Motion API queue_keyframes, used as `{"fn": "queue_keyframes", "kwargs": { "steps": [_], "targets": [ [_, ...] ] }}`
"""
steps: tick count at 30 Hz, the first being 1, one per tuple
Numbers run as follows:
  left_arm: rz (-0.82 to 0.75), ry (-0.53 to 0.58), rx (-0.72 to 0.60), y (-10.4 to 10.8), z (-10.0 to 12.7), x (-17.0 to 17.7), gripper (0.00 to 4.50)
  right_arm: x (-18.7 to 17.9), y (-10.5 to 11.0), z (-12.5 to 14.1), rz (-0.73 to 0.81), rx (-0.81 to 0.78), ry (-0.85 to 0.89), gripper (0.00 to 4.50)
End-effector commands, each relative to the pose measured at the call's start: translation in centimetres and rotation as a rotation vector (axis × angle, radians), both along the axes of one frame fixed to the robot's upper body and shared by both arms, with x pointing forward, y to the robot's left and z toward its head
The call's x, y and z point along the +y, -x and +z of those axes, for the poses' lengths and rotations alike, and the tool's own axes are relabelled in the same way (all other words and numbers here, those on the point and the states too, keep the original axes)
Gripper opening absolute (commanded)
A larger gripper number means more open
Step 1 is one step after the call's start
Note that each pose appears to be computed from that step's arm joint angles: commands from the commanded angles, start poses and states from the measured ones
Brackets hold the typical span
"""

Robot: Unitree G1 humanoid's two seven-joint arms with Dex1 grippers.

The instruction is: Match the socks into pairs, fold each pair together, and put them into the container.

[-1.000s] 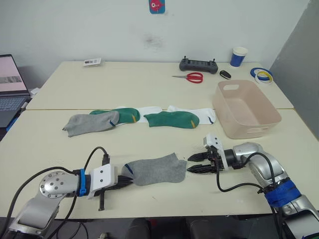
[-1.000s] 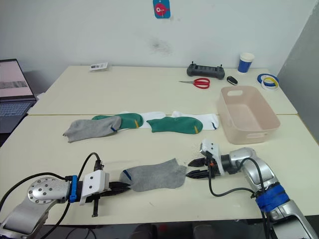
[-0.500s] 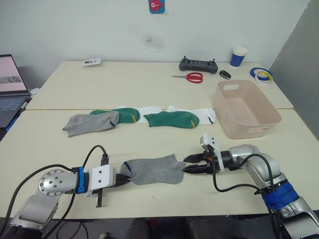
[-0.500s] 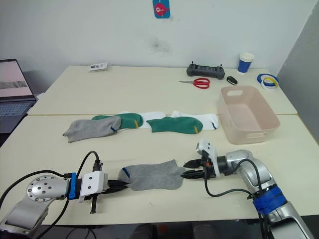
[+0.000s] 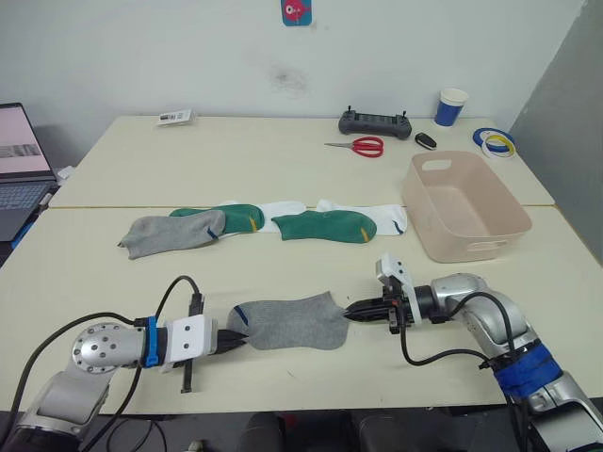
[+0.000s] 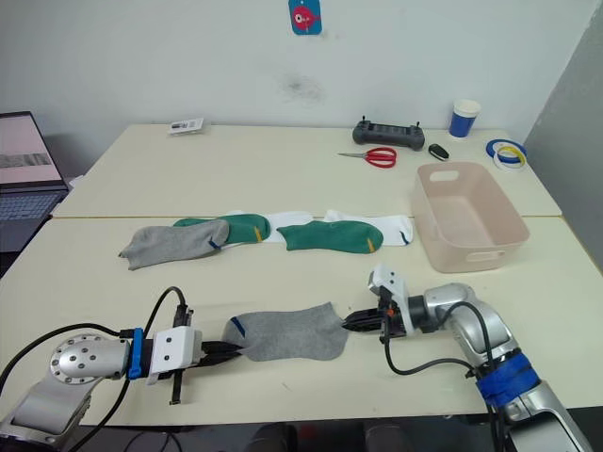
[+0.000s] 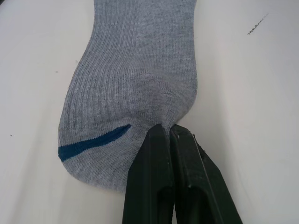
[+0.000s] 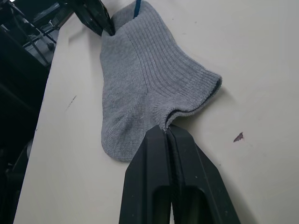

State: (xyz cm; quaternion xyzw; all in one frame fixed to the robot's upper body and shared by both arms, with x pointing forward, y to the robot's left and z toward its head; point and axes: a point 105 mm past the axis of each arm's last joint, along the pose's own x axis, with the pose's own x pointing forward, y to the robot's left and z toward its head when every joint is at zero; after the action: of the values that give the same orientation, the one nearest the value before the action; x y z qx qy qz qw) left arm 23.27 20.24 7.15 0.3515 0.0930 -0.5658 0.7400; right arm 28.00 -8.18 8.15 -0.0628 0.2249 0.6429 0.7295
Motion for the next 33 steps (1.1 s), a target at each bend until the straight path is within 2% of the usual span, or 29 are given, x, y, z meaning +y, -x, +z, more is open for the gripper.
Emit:
{"fn": "queue_keyframes", "kwargs": {
  "steps": [1, 6, 16, 19, 24, 25, 29, 33],
  "targets": [
    [-0.006, -0.028, -0.027, -0.6, 0.0, 0.6, 0.00, 0.0, 0.9, 1.1, 0.047, -0.018, -0.022, 0.04],
    [-0.021, -0.025, -0.042, -1.2, 0.1, 0.5, 0.00, -0.3, 1.6, 1.0, 0.044, -0.001, -0.011, 0.04],
    [-0.048, -0.012, 0.009, -1.2, -0.7, -0.6, 0.00, -0.1, 1.1, 0.7, 0.009, -0.021, -0.003, 0.04],
    [-0.040, 0.001, 0.027, -1.2, -0.5, -0.5, 0.66, -0.4, 1.3, 0.6, 0.023, -0.005, -0.004, 0.69],
    [0.003, -0.003, 0.011, -1.3, 0.0, 0.4, 2.19, -1.4, 0.8, 1.2, -0.016, -0.069, -0.001, 2.40],
    [0.014, 0.001, 0.019, -1.1, 0.1, 0.6, 2.46, -1.7, 0.9, 1.4, -0.017, -0.076, -0.001, 2.41],
    [0.093, 0.073, 0.082, -0.2, 1.5, 1.4, 2.46, -2.3, 1.1, 2.5, -0.006, -0.154, 0.002, 2.41],
    [0.189, 0.196, 0.156, 0.0, 3.7, 1.5, 2.46, -0.8, 0.9, 3.4, 0.009, -0.235, -0.037, 2.41]
  ]
}}
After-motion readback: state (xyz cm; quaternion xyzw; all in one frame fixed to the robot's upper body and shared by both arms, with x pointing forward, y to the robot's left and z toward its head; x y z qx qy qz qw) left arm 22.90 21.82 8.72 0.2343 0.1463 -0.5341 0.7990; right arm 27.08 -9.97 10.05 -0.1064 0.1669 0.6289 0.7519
